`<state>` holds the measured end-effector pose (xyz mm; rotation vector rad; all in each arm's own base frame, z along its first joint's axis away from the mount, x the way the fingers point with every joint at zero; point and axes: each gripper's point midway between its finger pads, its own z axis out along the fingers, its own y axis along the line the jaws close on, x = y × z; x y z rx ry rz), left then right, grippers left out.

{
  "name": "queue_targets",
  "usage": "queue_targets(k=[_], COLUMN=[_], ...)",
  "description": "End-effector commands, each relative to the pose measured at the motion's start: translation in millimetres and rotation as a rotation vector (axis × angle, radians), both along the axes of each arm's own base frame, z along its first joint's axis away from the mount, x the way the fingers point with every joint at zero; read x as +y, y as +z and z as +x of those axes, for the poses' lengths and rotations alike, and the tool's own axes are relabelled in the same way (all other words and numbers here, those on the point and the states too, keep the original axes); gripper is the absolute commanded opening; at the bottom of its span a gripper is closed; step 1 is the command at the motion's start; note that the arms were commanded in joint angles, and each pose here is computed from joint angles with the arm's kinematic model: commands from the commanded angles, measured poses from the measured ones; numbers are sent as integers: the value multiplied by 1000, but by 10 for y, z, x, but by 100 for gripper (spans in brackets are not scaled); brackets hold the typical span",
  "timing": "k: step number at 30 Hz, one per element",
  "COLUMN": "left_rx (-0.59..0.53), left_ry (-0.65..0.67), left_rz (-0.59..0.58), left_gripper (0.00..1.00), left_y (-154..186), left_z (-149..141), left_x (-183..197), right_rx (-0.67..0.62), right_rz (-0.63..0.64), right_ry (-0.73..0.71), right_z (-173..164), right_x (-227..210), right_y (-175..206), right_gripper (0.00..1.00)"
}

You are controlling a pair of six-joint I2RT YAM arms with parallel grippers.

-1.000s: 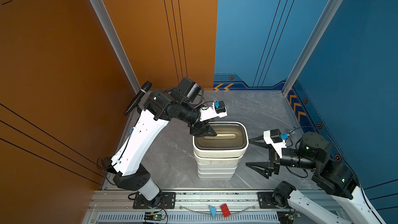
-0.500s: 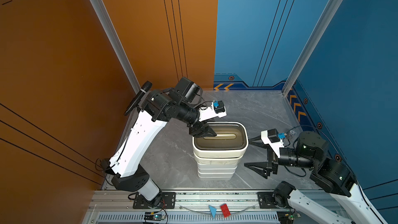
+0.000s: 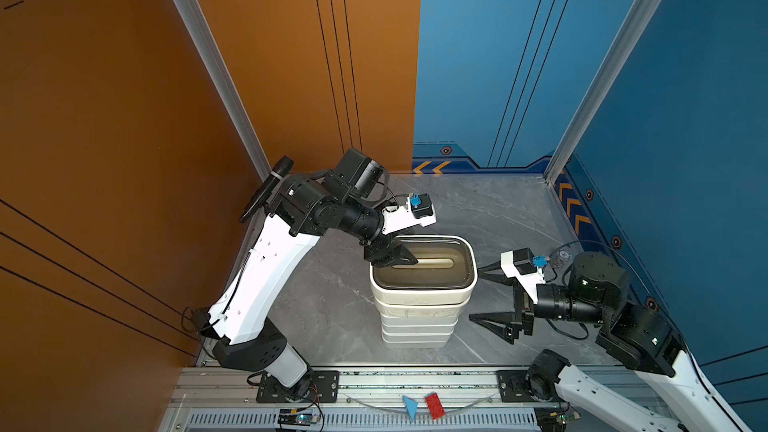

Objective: Stack the tissue boxes
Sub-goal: Place the tissue box at the tissue box.

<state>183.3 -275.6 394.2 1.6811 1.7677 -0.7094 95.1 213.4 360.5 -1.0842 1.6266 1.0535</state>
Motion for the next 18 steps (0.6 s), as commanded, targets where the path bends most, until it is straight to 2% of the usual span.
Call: queue_targets(k=[1,18], left_rx=[-12,-63], left_ry=[-15,-3], left_rz=[-57,-145], left_gripper=[69,71], left_y=[177,452], left_z=[-78,-189], left_x=[18,103], right_rx=[-37,-70], right_rz=[11,-1], right_ry=[-14,-79], right_z=[15,59], right_x=[-9,-109], right_y=[74,133], right_gripper=[100,100])
